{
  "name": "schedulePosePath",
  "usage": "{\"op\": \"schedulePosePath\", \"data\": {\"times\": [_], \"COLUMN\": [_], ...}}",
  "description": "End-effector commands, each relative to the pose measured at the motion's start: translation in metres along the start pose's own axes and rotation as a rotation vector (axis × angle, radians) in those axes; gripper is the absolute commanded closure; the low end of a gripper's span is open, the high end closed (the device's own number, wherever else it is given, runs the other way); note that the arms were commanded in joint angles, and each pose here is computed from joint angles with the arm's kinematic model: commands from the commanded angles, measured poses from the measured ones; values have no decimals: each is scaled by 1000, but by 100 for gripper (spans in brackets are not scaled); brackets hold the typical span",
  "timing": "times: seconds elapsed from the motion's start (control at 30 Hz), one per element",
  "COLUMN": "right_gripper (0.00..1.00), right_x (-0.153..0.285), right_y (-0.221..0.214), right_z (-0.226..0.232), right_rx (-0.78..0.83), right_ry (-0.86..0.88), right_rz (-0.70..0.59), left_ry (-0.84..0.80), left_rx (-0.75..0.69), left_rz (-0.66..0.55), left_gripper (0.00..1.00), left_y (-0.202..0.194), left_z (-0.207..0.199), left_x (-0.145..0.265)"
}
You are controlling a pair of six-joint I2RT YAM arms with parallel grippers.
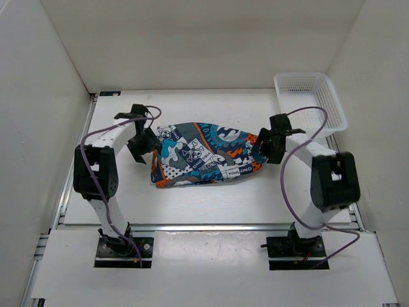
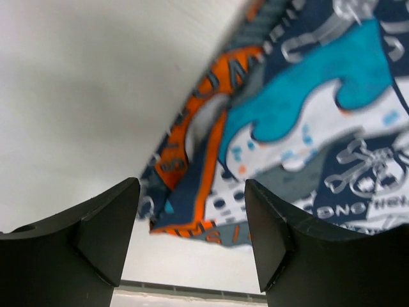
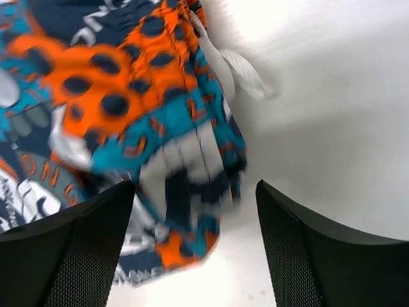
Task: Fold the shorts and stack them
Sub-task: Fold the shorts
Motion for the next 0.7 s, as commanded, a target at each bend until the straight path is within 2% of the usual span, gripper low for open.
{"op": "schedulePosePath", "data": {"times": [0.0,0.1,0.23,0.33,0.37,0.43,0.47,0.5,0.67], "right_gripper": [18,19,22,43,64,85,100,100,100], "right_x": [-32,-47,-61,-66,-70,-69,-68,-66,-30], "right_y": [0,-1,-11,-8,-11,-8,-6,-11,4], "right_z": [9,12,19,22,22,22,21,19,22], "right_rx": [54,24,51,63,74,101,94,108,119], "right_ry": [116,142,96,22,-8,-102,-130,-164,-235], "right_rz": [74,85,114,105,115,113,109,124,0], "left_ry": [7,21,27,37,37,37,37,43,36], "left_rx": [-17,-6,-30,-20,-20,-31,-31,-40,-74], "left_rz": [-11,10,54,74,74,74,74,81,91], "left_gripper": [22,24,24,25,25,26,26,27,30], "left_y": [23,30,30,30,30,30,30,28,18], "left_z": [-1,1,-2,2,2,3,3,6,9], "left_x": [-9,-20,-33,-42,-42,-44,-44,-46,-43]}}
Point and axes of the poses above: each gripper's point midway between its finger pads, its own x axis back along the fingers, its own z axis along the line the jaws close on, y = z × x, the point moved 8 cm from there along x, back along the fingers, and after that the axes turned 13 degrees about x, right-handed, at the moved point
